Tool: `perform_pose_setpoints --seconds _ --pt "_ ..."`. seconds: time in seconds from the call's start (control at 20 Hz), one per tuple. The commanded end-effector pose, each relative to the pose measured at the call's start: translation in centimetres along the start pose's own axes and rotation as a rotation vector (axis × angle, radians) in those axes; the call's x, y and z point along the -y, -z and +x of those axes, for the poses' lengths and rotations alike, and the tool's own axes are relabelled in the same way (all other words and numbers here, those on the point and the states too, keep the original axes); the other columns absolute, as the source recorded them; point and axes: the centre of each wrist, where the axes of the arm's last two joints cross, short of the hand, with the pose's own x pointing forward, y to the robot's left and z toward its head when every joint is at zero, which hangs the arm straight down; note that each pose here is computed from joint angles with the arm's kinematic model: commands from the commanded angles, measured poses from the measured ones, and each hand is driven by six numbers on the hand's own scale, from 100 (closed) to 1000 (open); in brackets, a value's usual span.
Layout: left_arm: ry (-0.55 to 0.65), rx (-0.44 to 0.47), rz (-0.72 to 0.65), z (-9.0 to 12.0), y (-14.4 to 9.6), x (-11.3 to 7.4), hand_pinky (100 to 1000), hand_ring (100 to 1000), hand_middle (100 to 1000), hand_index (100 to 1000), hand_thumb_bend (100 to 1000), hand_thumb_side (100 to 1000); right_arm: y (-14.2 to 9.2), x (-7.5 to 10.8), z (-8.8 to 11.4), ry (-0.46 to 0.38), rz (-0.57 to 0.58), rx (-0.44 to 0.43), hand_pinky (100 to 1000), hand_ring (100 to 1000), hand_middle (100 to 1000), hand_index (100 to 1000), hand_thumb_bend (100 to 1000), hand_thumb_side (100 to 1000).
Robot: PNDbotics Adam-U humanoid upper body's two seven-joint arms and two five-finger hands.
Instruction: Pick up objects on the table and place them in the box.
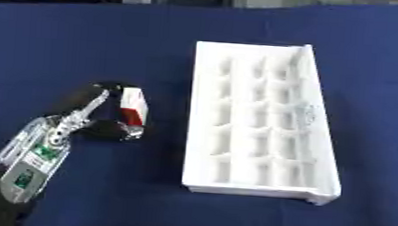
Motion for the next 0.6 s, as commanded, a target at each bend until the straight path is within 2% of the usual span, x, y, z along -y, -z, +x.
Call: perform_pose_setpoints --seconds 0.05,0.1,0.15,0.35,0.45,0.6 --pt "0.008 0.016 0.033 0.34 0.03 -0.81 947 878 873 905 744 613 0.37 0.06 0.73 0.0 0.007 0.031 614 664 712 813 100 987" --pt "0.007 0.016 0.042 0.35 0.02 -0.84 945 877 872 891 655 654 0.37 0.06 0.73 0.0 0.007 0.031 614 664 712 813 100 987" --pt "0.007 0.016 0.052 0.36 0.0 -0.88 944 876 872 876 589 657 0.37 0.06 0.73 0.0 0.007 0.031 614 664 712 813 100 987" --pt "-0.002 0.006 0.094 0.37 -0.03 -0.87 940 871 866 777 234 718 0.36 0.06 0.72 0.0 0.007 0.03 614 664 712 813 100 987" --pt "-0.007 0.001 0.11 0.37 -0.03 -0.82 939 870 865 736 100 742 0.36 0.06 0.72 0.0 0.007 0.03 614 664 712 813 100 987" --pt "-0.012 -0.009 0.128 0.36 0.0 -0.78 939 869 864 701 100 768 0.39 0.06 0.74 0.0 0.007 0.031 614 665 712 814 100 985"
